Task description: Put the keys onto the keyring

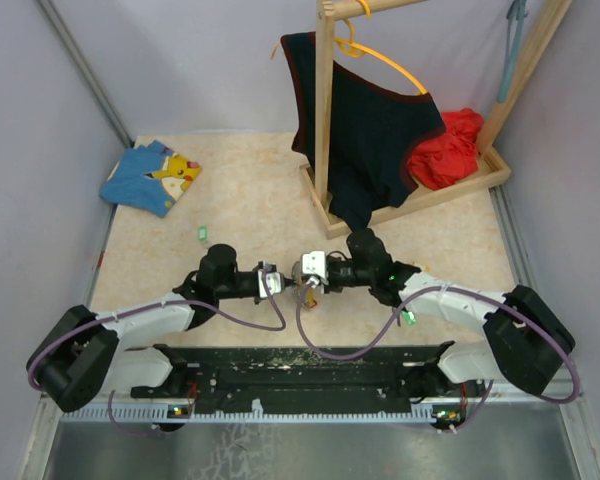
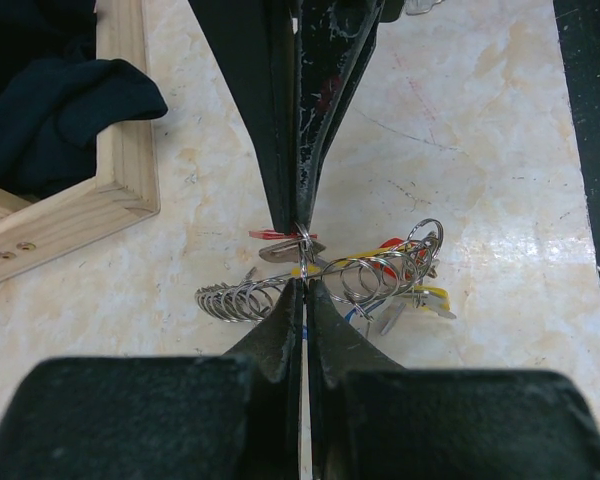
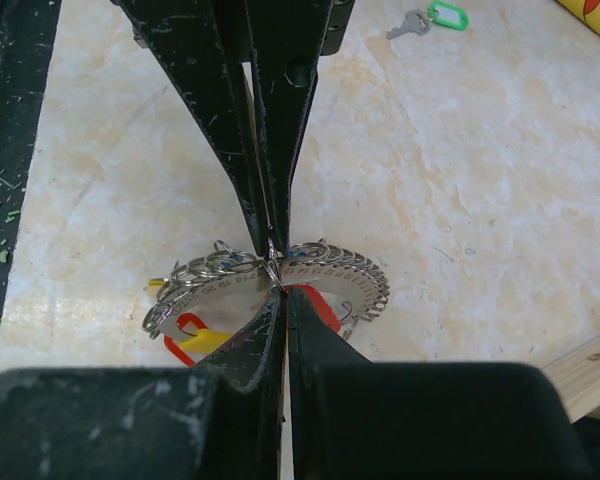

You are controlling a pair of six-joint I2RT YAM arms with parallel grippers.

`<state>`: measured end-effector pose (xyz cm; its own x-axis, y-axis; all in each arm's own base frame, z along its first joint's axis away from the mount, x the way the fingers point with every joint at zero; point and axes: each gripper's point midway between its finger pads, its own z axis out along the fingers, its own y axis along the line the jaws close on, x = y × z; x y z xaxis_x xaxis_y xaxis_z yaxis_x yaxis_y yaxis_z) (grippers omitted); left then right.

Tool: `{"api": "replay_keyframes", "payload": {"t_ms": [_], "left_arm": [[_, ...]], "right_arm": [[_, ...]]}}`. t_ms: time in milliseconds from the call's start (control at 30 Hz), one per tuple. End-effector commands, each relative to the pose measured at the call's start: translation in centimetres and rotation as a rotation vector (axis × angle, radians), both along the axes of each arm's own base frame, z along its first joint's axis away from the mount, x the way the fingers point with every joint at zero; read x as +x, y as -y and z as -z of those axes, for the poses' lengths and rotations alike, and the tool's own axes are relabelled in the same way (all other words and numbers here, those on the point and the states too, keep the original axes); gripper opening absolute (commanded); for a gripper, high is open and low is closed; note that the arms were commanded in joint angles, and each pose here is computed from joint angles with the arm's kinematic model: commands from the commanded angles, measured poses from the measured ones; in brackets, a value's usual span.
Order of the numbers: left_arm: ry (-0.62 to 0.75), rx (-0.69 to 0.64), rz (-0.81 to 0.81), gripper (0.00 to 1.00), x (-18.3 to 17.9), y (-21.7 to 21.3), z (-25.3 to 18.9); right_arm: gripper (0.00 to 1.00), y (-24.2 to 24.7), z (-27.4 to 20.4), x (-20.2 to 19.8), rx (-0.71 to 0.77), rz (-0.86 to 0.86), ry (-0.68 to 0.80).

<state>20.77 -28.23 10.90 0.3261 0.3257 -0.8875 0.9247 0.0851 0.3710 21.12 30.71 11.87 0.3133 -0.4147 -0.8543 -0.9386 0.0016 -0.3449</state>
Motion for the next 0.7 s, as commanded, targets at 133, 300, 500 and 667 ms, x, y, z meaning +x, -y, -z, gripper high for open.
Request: {"api": "replay_keyframes", "payload": {"t_ms": [133,300,500,667], "left_arm": [[0.02,-0.038,0.009,0.01,0.3,0.8,-1.8],[-0.025,-0.031,-0.044,0.01,1.1,0.7,-1.7],[-0.06,-0.014,-0.07,0.01,1.7,0.9,-1.4],[-0.069,-0.014,-0.09,0.01,1.9,0.7,-1.4]], "right_arm": [[0.0,-1.8,-3.0,0.4,0.036,-0.038,0.088],[0.0,-1.7,-2.9,0.2,0.019,-0.031,0.125],[0.0,-1.6,-3.0,0.1,0.014,-0.021,0.172],[0.0,-1.4,-2.9,0.1,0.009,-0.018,0.198]]}}
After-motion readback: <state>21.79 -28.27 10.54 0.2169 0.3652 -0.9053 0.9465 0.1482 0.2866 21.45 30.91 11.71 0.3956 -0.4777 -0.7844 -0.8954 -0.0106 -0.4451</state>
